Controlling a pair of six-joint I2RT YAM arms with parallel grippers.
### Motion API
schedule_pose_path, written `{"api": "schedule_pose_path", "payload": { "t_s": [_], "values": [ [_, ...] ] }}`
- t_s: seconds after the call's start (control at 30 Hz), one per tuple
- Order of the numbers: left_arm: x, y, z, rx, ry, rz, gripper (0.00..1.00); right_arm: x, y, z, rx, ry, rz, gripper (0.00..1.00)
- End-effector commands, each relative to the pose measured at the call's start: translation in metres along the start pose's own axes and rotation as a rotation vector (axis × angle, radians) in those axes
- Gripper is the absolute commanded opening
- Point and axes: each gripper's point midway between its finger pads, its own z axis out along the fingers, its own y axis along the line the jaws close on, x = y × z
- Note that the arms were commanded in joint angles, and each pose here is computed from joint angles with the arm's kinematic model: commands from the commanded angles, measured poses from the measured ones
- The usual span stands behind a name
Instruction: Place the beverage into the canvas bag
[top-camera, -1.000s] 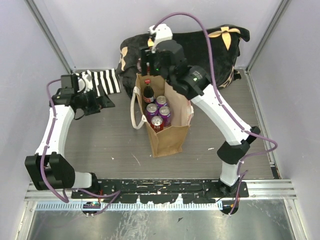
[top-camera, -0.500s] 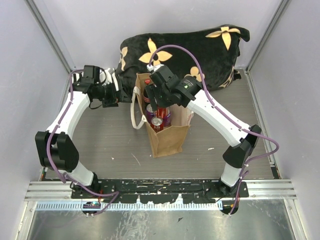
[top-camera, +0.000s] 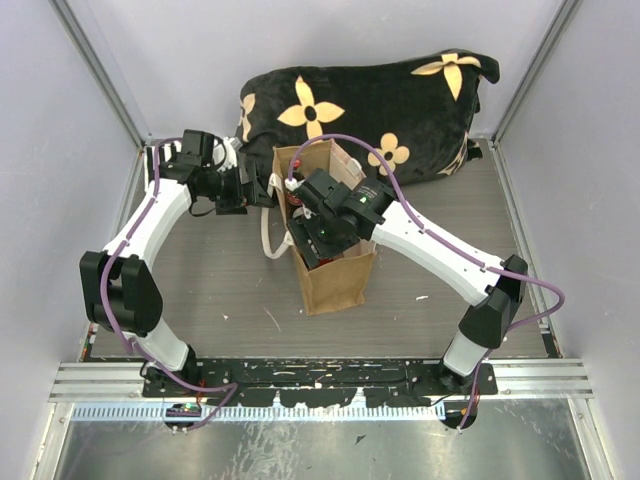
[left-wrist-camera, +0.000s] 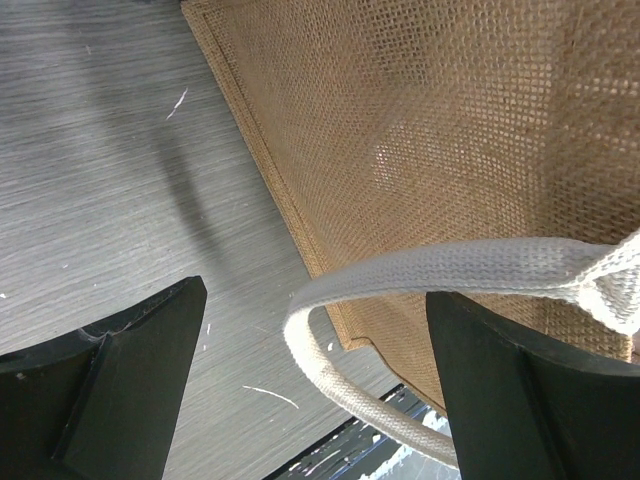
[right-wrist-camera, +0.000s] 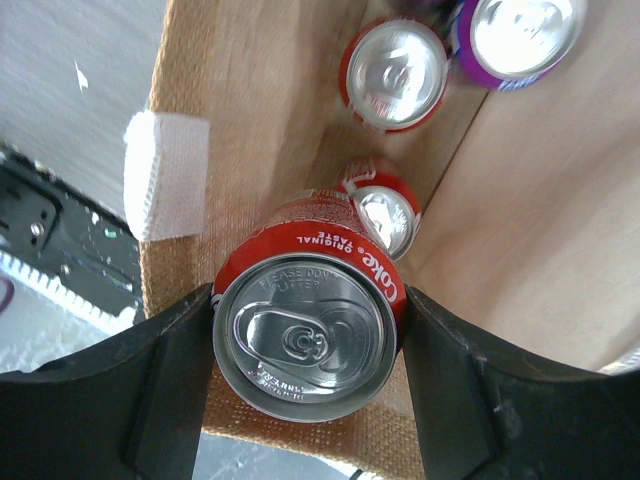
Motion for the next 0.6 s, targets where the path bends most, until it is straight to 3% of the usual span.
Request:
{"api": "schedule_pose_path", "payload": {
  "t_s": [0.0,0.37,0.57],
  "values": [
    [-0.014,-0.009,-0.002,0.022,-0.037,0.033,0.98,-0.005,0.02,-0.014,-0.112,-0.058,0.012,0.01],
    [-0.009,-0.007,-0.001,0.017,-0.027,0.032,0.98,0.008,0.03,0.02,-0.156,0.007,-0.005,0.01],
    [-0.007,-0.006,0.001,0.018,-0.022,0.031,0.98,0.001,0.031,0.01,-0.147,-0.023,-0.007,0.01]
  ]
}}
